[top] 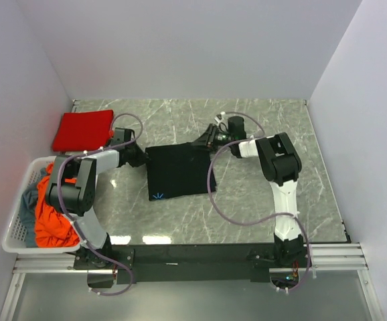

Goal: Fold and stack the t-shirts
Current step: Fold the tshirt

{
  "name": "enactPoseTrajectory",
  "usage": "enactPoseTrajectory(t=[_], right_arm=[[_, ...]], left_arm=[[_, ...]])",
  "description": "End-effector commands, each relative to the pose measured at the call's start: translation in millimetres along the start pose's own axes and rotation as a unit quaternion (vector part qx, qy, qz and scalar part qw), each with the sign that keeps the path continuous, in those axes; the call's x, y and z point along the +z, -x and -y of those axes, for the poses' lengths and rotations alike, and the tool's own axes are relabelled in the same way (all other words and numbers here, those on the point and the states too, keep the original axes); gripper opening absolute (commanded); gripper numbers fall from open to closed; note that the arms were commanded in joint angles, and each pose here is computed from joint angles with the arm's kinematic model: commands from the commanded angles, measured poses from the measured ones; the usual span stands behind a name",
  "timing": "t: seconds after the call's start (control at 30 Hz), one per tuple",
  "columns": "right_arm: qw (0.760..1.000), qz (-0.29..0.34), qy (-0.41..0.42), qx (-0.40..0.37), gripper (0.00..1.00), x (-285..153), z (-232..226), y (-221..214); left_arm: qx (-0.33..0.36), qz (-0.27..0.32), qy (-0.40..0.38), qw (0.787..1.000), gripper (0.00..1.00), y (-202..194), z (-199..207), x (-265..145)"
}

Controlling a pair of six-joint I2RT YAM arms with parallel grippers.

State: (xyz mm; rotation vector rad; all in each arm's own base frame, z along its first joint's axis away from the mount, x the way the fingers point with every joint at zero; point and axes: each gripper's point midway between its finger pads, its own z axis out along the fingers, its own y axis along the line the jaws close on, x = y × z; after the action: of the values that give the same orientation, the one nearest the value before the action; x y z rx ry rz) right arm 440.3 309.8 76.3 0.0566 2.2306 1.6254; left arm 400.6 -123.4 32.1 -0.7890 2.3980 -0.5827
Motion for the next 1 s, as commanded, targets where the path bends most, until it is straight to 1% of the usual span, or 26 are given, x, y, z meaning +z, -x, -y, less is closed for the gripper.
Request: enactPoseTrajectory(t=[0.0, 0.03, 0.07, 0.1, 0.17, 0.27, 0.3, 0.33, 0.37, 0.4, 0.43, 0.47, 0.5, 0.53, 0.57, 0.6, 0.63, 0.67, 0.7, 0.73, 0.77, 0.8, 0.87, 0.9, 0.93, 0.97], right_arm=[[0.998, 0.045, -0.008, 0.048, 0.36, -8, 35, 31], [0.997, 0.048, -0.011, 0.064, 0.36, -9, 47, 28], [0.995, 0.054, -0.006, 0.083, 0.36, -12, 49, 31], [0.994, 0.063, 0.003, 0.084, 0.36, -17, 52, 33], [0.994, 0.060, 0.014, 0.095, 0.36, -21, 50, 32], [0.995, 0.061, 0.026, 0.072, 0.36, -31, 32, 34], [0.996, 0.060, 0.021, 0.069, 0.36, -35, 28, 33], [0.996, 0.062, 0.026, 0.050, 0.36, -41, 9, 35], [0.998, 0.061, 0.022, 0.026, 0.36, -44, 2, 34], [0.998, 0.058, 0.009, 0.027, 0.36, -49, -1, 31], [0.998, 0.059, 0.010, -0.013, 0.36, -55, -20, 28], [0.998, 0.056, 0.003, -0.028, 0.36, -58, -27, 25], [0.998, 0.049, -0.026, -0.018, 0.37, -62, -23, 17], [0.998, 0.045, -0.028, -0.046, 0.38, -65, -44, 10], [0.995, 0.038, -0.044, -0.084, 0.39, -66, -45, 3], [0.994, 0.014, -0.080, -0.074, 0.40, -68, -39, -16], [0.986, 0.023, -0.103, -0.130, 0.43, -72, -49, -16], [0.981, 0.003, -0.118, -0.155, 0.45, -62, -57, -36], [0.975, -0.020, -0.152, -0.158, 0.46, -64, -52, -55], [0.961, -0.006, -0.188, -0.202, 0.49, -67, -55, -54], [0.954, -0.034, -0.191, -0.229, 0.50, -54, -66, -82], [0.947, -0.051, -0.208, -0.239, 0.51, -54, -66, -97], [0.927, -0.050, -0.240, -0.285, 0.55, -49, -72, -113], [0.916, -0.074, -0.240, -0.312, 0.56, -39, -81, -140], [0.907, -0.083, -0.244, -0.333, 0.57, -35, -84, -150], [0.895, -0.076, -0.265, -0.351, 0.59, -33, -83, -152]], left_arm=[[-0.018, 0.007, 0.001, 1.000, 0.19, 11, -15, 7], [-0.024, 0.009, -0.007, 1.000, 0.19, 12, -14, 9], [-0.029, 0.006, -0.004, 1.000, 0.19, 9, -20, 11], [-0.032, 0.002, -0.002, 0.999, 0.19, 7, -23, 13], [-0.036, -0.003, 0.001, 0.999, 0.19, 4, -26, 14], [-0.036, 0.002, -0.002, 0.999, 0.21, 10, -20, 7], [-0.032, 0.004, 0.000, 0.999, 0.23, 13, -17, -1], [-0.026, 0.007, -0.001, 1.000, 0.24, 15, -14, -6], [-0.021, 0.020, -0.001, 1.000, 0.26, 24, -9, -12], [-0.014, 0.038, -0.010, 0.999, 0.30, 34, 1, -26], [-0.006, 0.036, -0.002, 0.999, 0.32, 34, 0, -34], [0.001, 0.048, -0.006, 0.999, 0.35, 41, 6, -44], [0.007, 0.070, -0.011, 0.997, 0.41, 51, 13, -60], [0.017, 0.072, 0.000, 0.997, 0.45, 51, 10, -69], [0.023, 0.079, 0.003, 0.997, 0.48, 54, 11, -78], [0.030, 0.095, -0.003, 0.995, 0.55, 58, 16, -93], [0.039, 0.097, 0.013, 0.994, 0.59, 57, 9, -101], [0.044, 0.099, 0.013, 0.994, 0.62, 55, 8, -108], [0.049, 0.115, 0.003, 0.992, 0.71, 58, 12, -125], [0.058, 0.132, 0.020, 0.989, 0.74, 62, 5, -132], [0.061, 0.133, 0.034, 0.989, 0.78, 58, -4, -139], [0.066, 0.148, 0.031, 0.986, 0.84, 59, -4, -153], [0.081, 0.164, 0.056, 0.981, 0.92, 60, -17, -164], [0.084, 0.171, 0.061, 0.980, 0.98, 57, -21, -175], [0.091, 0.174, 0.070, 0.978, 0.99, 56, -26, -178], [0.094, 0.175, 0.077, 0.977, 0.99, 54, -32, -180]])
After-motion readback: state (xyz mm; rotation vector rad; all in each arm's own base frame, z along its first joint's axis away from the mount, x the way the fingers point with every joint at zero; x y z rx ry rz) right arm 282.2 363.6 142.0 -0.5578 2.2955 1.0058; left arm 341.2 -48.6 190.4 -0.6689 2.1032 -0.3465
